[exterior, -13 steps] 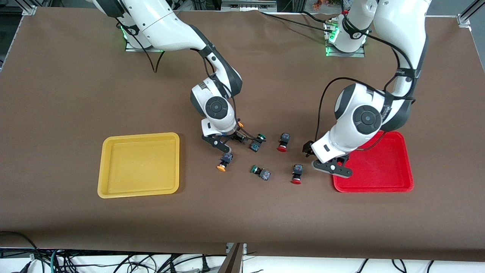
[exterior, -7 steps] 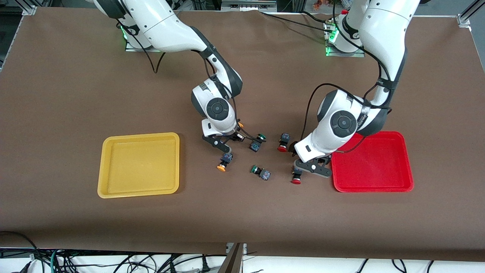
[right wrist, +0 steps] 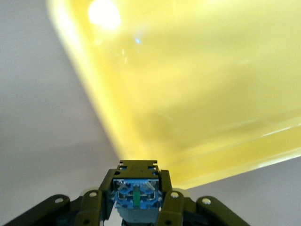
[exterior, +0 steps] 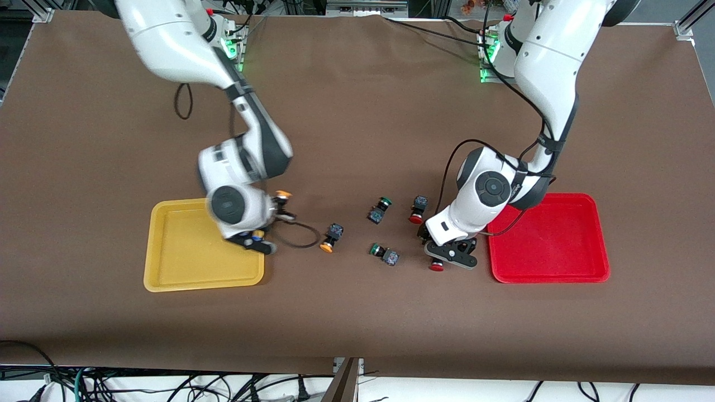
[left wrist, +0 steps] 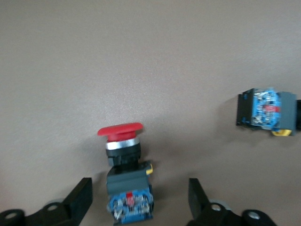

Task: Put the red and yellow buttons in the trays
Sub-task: 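Place the yellow button in the yellow tray while the left gripper carries the red button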

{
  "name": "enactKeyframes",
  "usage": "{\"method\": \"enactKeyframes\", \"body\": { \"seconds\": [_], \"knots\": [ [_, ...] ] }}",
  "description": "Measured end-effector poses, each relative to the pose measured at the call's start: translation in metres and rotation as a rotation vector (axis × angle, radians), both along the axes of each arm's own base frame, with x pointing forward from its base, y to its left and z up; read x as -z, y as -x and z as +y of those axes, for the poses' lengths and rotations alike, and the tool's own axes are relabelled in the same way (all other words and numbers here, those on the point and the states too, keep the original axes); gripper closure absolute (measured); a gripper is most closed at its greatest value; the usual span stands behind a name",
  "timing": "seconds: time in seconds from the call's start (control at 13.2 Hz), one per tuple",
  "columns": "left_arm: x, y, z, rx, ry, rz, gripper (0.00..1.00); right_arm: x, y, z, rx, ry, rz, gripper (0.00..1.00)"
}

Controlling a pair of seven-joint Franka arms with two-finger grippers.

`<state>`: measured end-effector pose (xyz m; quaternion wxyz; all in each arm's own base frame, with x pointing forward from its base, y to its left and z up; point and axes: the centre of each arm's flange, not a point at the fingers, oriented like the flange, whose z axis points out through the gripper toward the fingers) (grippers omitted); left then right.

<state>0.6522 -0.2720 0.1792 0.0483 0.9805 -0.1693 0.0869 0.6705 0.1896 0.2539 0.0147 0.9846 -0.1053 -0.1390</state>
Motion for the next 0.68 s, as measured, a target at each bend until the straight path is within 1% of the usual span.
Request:
{"method": "enactKeyframes", "body": {
  "seconds": [0.15, 0.23, 0.3, 0.38, 0.46, 0.53, 0.68],
  "knots": [
    [0.007, 0.000, 0.001, 0.009, 0.000, -0.005, 0.34, 0.015, -0.011, -0.067, -0.057, -0.020, 0.020, 0.59],
    [0.007, -0.001, 0.001, 0.015, -0.001, -0.010, 0.47, 0.024, -0.014, -0.097, -0.077, -0.035, 0.033, 0.59],
    [0.004, -0.003, 0.001, 0.024, -0.001, -0.017, 0.57, 0.033, -0.016, -0.121, -0.092, -0.048, 0.044, 0.59],
    [-0.001, -0.005, 0.002, 0.025, -0.001, -0.023, 0.58, 0.042, -0.016, -0.137, -0.107, -0.049, 0.052, 0.59],
    [-0.009, -0.007, 0.004, 0.024, -0.006, -0.017, 0.58, 0.048, -0.017, -0.149, -0.122, -0.036, 0.055, 0.59],
    [-0.023, -0.009, 0.007, 0.022, -0.021, 0.012, 0.58, 0.054, -0.017, -0.157, -0.140, -0.020, 0.052, 0.59],
    [-0.068, -0.012, 0.030, 0.002, -0.069, 0.113, 0.58, 0.065, -0.020, -0.175, -0.175, -0.016, 0.038, 0.59]
  ]
}}
